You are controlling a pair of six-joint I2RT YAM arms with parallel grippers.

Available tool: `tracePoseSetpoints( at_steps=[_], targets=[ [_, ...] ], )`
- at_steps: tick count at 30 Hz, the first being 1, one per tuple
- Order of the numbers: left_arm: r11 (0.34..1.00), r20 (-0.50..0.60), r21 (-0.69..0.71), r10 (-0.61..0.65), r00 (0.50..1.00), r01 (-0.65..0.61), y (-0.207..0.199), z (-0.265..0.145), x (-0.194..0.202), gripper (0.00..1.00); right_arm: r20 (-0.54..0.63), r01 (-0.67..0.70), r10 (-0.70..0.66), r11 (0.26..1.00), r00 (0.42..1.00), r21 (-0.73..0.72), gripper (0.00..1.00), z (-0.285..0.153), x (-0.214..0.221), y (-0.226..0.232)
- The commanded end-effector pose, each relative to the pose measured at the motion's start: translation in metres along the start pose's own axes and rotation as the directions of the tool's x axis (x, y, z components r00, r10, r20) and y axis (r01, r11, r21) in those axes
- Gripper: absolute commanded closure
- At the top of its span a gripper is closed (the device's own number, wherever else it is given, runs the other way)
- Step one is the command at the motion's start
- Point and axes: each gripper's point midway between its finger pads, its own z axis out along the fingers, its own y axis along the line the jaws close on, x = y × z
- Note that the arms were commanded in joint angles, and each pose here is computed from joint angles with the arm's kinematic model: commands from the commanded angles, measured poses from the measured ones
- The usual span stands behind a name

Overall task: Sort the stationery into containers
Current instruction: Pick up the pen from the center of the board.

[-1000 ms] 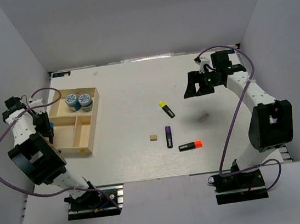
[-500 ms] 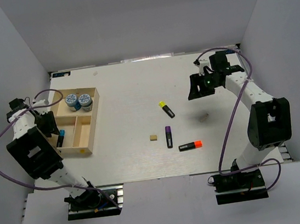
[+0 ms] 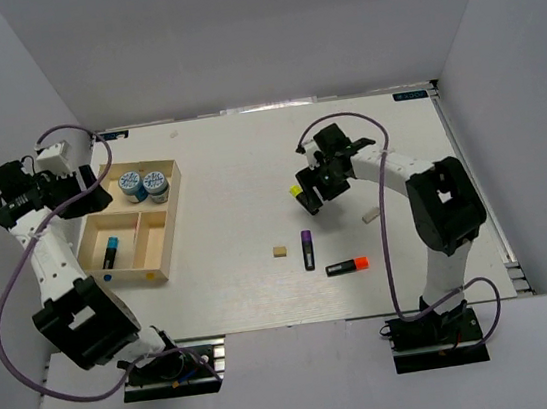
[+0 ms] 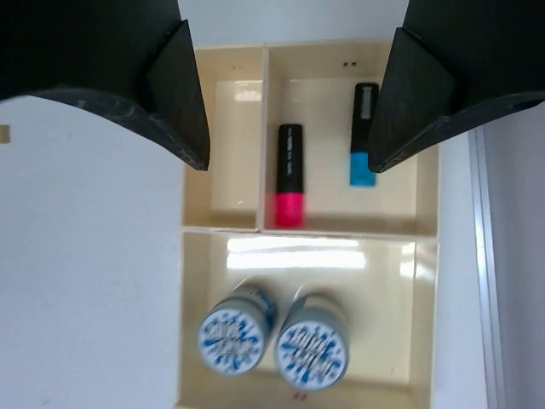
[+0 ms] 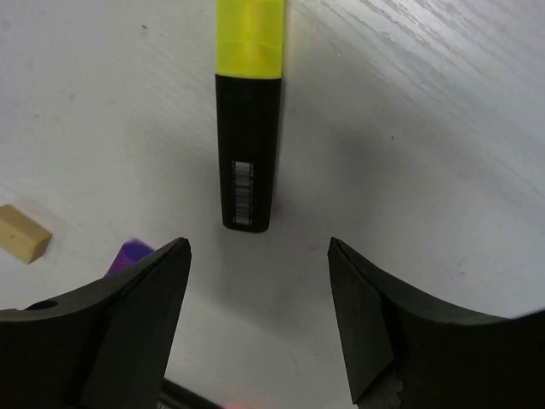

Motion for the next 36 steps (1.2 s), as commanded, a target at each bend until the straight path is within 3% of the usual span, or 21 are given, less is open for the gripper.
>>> tracePoseSetpoints(
  at_steps=[1,7,10,13,17,19,22,27,31,36],
  targets=[
    [0.994,0.137,0.099,0.033,0.99,-0.047,-0.033,-0.017,-0.033,0.16,0.051,0.022,-0.027,0.995,0.998,0.101,0.28,0.01,-0.028,-0.009],
    [0.986,0.156,0.158,0.031,0.987,-0.056,-0.061,-0.013,-0.035,0.14,0.017,0.057,-0.06,0.988,0.998,0.146,0.3,0.035,-0.031,-0.004],
    [0.974,0.175,0.222,-0.004,0.985,-0.036,-0.085,-0.005,-0.035,0.14,0.002,0.056,-0.057,0.988,0.998,0.145,0.34,0.044,-0.029,-0.005],
    [0.955,0.187,0.297,-0.055,0.981,-0.004,-0.113,0.002,-0.037,0.16,-0.016,0.055,-0.053,0.988,0.998,0.145,0.45,0.05,-0.024,-0.006],
    [0.908,0.166,0.413,-0.151,0.975,0.071,-0.158,0.012,-0.035,0.22,0.007,0.042,-0.042,0.997,0.999,0.071,0.82,0.041,-0.026,0.008],
    [0.885,0.198,0.465,-0.141,0.97,0.034,-0.185,0.014,-0.044,0.23,0.038,0.039,-0.04,0.999,0.998,0.012,1.0,0.031,-0.031,0.022],
    [0.84,0.154,0.532,-0.219,0.964,0.105,-0.215,0.022,-0.049,0.29,0.121,0.039,-0.029,0.996,0.992,-0.084,1.0,0.003,-0.05,0.047],
    [0.735,-0.015,0.64,-0.278,0.961,0.223,-0.288,0.051,-0.037,0.3,0.257,0.037,0.029,0.968,0.966,-0.25,1.0,-0.045,-0.086,0.09],
    [0.718,-0.069,0.646,-0.283,0.957,0.259,-0.312,0.069,-0.031,0.31,0.284,0.017,0.083,0.944,0.955,-0.331,1.0,-0.069,-0.1,0.113],
    [0.71,-0.08,0.662,-0.252,0.964,0.24,-0.336,0.076,-0.032,0.38,0.278,-0.051,0.161,0.929,0.947,-0.367,1.0,-0.081,-0.103,0.129]
  ],
)
